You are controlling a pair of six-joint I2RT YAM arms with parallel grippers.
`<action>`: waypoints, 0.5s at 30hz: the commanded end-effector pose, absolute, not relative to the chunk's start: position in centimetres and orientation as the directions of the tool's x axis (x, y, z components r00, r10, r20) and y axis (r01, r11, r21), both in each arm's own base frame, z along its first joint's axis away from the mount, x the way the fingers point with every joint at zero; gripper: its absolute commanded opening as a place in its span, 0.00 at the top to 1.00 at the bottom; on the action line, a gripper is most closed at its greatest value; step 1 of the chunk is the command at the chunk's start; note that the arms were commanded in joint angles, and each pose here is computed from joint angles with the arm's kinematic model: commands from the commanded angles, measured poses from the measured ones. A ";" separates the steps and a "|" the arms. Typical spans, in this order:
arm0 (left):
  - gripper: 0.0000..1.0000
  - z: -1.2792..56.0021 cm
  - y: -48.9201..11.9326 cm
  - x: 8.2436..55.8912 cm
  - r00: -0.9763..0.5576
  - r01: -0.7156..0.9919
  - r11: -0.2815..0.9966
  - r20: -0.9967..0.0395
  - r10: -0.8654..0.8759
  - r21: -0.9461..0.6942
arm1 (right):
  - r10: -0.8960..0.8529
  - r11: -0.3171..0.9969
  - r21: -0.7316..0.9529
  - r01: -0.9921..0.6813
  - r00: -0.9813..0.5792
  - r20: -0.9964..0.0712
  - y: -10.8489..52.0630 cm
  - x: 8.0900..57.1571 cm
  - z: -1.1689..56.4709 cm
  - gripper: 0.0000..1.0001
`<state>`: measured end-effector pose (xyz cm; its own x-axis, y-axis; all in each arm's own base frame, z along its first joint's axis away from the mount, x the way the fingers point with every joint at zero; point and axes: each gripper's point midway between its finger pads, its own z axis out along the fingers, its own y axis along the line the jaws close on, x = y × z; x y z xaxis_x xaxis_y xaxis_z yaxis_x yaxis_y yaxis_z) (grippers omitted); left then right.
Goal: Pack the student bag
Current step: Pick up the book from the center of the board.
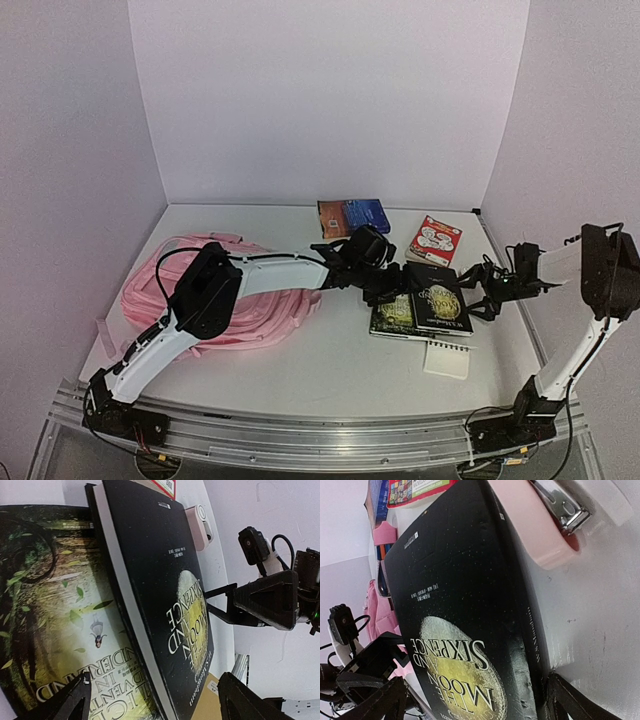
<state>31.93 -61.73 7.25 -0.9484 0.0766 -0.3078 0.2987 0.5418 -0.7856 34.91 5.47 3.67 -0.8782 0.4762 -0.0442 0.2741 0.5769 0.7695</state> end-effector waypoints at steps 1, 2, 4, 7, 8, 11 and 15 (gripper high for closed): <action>0.15 6.1 -62.8 31.6 -0.963 0.261 0.498 -0.256 0.079 -0.827 | 0.462 0.537 0.801 0.263 -0.887 -0.019 6.6 34.0 3.7 0.07; 0.18 5.7 -62.9 31.5 -0.966 0.254 0.497 -0.247 0.082 -0.830 | 0.462 0.532 0.804 0.264 -0.886 -0.015 6.7 34.0 3.6 0.07; 0.23 5.0 -63.0 31.2 -0.970 0.238 0.496 -0.224 0.089 -0.835 | 0.462 0.520 0.813 0.263 -0.887 -0.009 6.9 34.0 3.6 0.07; 0.33 3.9 -63.1 30.7 -0.976 0.215 0.486 -0.190 0.102 -0.847 | 0.453 0.498 0.832 0.246 -0.891 -0.007 7.5 34.2 3.9 0.08; 0.37 3.4 -63.1 30.5 -0.979 0.206 0.487 -0.177 0.106 -0.849 | 0.450 0.491 0.838 0.238 -0.893 -0.010 7.7 34.3 4.1 0.08; 0.54 2.3 -63.0 30.2 -0.981 0.191 0.499 -0.156 0.112 -0.845 | 0.442 0.472 0.857 0.205 -0.897 -0.029 8.3 34.5 5.1 0.08; 0.75 1.0 -62.5 30.1 -0.984 0.176 0.533 -0.141 0.106 -0.828 | 0.442 0.452 0.876 0.166 -0.895 -0.058 8.5 34.9 6.5 0.09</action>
<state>31.49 -63.24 5.34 -0.9709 0.0802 -0.2258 0.2370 0.4590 -0.8562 34.40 7.50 3.94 -0.8870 0.4613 -0.0196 0.2436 0.5035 0.8290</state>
